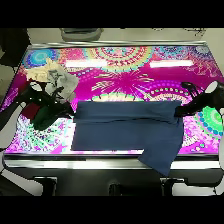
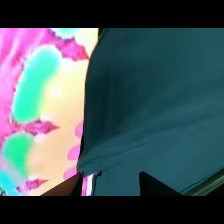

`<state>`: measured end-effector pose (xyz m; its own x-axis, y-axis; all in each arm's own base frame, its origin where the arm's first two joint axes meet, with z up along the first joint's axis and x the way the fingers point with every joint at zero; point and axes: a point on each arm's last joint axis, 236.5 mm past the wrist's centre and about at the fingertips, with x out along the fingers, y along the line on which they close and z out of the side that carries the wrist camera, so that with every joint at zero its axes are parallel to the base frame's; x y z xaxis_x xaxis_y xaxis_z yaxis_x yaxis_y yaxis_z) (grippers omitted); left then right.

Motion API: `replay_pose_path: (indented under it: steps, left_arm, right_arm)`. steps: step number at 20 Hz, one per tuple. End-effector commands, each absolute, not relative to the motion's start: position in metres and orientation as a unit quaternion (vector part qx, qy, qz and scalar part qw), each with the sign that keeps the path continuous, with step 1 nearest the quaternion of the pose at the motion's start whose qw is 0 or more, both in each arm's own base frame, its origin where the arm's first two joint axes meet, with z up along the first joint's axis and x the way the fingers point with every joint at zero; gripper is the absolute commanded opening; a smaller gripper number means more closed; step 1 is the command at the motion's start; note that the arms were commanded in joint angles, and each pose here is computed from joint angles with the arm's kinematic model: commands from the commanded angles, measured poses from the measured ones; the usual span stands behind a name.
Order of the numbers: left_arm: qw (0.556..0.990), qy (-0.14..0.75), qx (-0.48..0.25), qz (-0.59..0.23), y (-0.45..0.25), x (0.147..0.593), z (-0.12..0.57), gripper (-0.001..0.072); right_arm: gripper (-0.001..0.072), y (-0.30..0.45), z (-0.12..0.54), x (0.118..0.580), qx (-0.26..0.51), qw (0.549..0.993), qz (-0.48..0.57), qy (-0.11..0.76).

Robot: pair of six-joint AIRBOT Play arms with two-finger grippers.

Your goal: Fold the shirts.

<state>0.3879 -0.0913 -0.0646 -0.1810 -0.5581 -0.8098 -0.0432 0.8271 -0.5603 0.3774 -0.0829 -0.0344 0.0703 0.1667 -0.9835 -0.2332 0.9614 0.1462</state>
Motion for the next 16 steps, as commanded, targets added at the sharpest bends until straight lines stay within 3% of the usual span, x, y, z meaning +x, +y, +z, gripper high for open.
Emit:
replay_pose_path:
  steps: [1,5,9,13,16]
  left_arm:
    - [0.608,0.740,-0.205,-0.203,-0.074,0.373,-0.043,0.0442]
    - [0.580,0.762,-0.214,-0.192,-0.077,0.298,-0.067,0.0442]
    - [0.564,0.772,-0.228,-0.186,-0.089,0.232,-0.104,0.0441]
    - [0.562,0.760,-0.267,-0.191,-0.107,0.225,-0.114,0.0433]
    - [0.570,0.755,-0.263,-0.190,-0.113,0.229,-0.116,0.0347]
  right_arm:
    - [0.0430,-0.094,-0.010,0.336,-0.001,0.696,0.146,0.703]
    - [0.0429,-0.120,-0.003,0.292,0.061,0.674,0.118,0.727]
    - [0.0429,-0.121,-0.005,0.279,0.068,0.671,0.110,0.730]
    - [0.0430,-0.122,-0.002,0.275,0.065,0.667,0.109,0.734]
    - [0.0438,-0.124,-0.006,0.264,0.057,0.660,0.101,0.742]
